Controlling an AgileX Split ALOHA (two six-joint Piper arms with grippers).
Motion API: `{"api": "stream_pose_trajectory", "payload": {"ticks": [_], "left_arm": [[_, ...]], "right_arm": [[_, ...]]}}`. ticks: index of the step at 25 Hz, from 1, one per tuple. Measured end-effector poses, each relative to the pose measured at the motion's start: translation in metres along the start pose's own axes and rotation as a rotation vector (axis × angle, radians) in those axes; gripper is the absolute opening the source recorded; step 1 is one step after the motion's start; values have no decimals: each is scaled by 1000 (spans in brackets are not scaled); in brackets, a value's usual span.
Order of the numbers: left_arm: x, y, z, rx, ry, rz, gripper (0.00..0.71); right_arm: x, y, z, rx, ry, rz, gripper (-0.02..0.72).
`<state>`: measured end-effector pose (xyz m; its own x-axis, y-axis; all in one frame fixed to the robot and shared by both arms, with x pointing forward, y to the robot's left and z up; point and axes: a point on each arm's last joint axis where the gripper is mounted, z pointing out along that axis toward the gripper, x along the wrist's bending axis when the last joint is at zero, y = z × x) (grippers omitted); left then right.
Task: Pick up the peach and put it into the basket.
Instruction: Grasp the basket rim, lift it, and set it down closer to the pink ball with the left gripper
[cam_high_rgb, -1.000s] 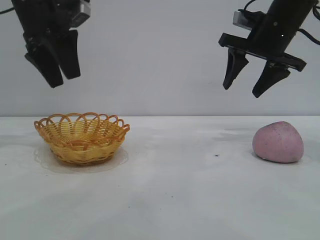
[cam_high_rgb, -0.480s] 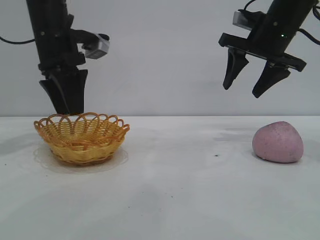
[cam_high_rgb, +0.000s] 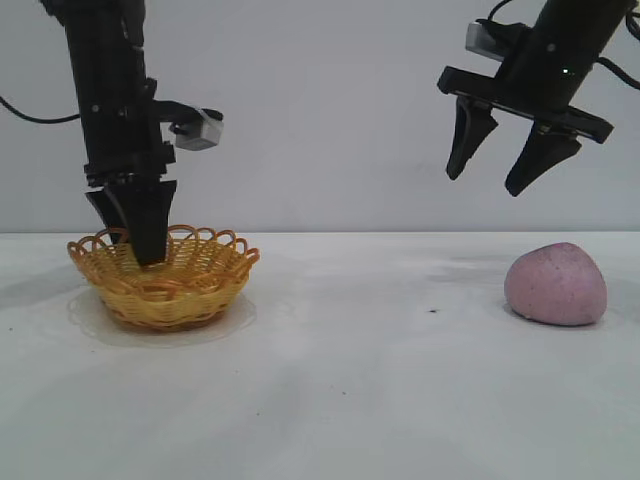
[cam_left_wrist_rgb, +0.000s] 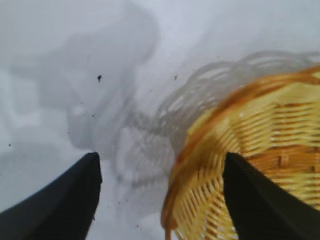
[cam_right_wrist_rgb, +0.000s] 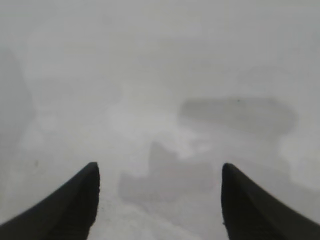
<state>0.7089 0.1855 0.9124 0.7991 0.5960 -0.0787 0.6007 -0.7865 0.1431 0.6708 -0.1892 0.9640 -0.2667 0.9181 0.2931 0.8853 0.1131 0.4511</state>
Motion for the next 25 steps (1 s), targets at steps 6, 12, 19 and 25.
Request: {"api": "stream_pose_trajectory", "payload": {"ticks": [6,12,19,25], "left_arm": [[-4,2,-1,-3,-39,-31,60],[-10,7,-1,-51,-121,-296,0],[-21,18,-43,-165,-179,-601,0],[-34,21,-68,-207,-217,-724,0]], "right_arm": [[0,0,0,1,-2,-2,447],[0,0,0,1,-3,-4,447],[0,0,0,0,-5,-5,447],[-1,1,0,-6,-7,-5,447]]}}
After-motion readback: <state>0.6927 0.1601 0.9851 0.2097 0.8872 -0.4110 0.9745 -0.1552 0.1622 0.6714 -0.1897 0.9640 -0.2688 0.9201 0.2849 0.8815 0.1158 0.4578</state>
